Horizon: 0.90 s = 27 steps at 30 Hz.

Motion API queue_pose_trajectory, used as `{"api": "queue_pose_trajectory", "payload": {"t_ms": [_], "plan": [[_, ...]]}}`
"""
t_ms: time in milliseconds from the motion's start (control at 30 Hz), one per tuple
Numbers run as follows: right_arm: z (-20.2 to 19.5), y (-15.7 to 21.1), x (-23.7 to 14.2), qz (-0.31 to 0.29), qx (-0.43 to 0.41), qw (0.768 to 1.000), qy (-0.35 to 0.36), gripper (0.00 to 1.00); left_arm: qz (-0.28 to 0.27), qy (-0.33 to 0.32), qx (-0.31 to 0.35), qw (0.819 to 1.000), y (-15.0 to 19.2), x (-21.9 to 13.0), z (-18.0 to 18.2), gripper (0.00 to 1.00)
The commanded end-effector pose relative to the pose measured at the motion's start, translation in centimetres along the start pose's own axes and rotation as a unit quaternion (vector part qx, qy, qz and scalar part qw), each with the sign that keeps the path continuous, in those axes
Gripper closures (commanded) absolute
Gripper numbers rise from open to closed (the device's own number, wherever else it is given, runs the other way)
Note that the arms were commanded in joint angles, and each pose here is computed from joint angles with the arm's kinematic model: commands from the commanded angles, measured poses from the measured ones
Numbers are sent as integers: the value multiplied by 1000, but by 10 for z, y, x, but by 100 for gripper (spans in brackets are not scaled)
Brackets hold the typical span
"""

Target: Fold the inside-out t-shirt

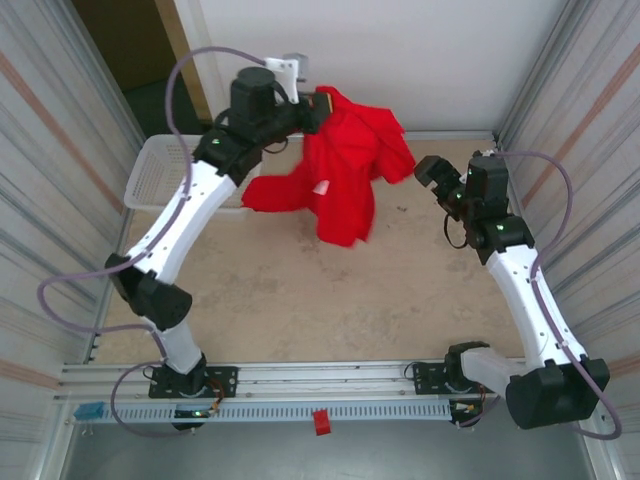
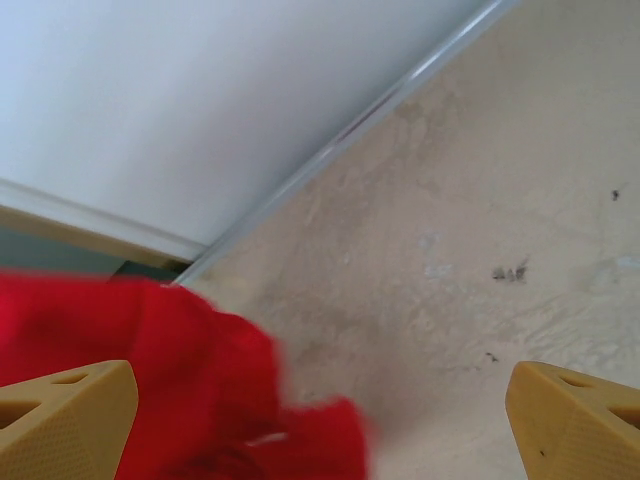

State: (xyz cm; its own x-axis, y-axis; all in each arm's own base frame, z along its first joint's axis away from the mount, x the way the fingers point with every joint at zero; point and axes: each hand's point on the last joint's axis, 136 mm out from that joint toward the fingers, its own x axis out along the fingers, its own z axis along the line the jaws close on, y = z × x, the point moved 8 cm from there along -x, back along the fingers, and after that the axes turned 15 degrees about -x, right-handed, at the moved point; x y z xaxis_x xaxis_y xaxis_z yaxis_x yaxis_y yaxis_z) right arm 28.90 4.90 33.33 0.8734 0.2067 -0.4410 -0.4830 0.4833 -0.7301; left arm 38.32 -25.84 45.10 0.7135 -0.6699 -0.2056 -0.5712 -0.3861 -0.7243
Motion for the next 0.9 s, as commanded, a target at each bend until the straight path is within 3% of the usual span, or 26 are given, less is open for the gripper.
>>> {"api": "queue_pose_trajectory", "payload": {"t_ms": [0, 200, 433, 700, 867], "plan": [[-4, 5, -9, 5, -17, 1000, 4, 7, 39, -55, -65, 996, 35, 57, 65, 100], [-12, 17, -19, 14, -21, 1000, 12, 7, 70, -178, -80, 978, 63, 94, 168, 100], [-18, 30, -23, 29, -22, 999, 11, 7, 62, -275, -59, 957, 50, 71, 244, 100], [-18, 34, -19, 42, -21, 999, 4, 7, 44, -341, -61, 937, 29, 25, 297, 100], [-20, 37, -16, 50, -22, 999, 5, 7, 19, -361, -52, 931, 8, -4, 309, 100]]}}
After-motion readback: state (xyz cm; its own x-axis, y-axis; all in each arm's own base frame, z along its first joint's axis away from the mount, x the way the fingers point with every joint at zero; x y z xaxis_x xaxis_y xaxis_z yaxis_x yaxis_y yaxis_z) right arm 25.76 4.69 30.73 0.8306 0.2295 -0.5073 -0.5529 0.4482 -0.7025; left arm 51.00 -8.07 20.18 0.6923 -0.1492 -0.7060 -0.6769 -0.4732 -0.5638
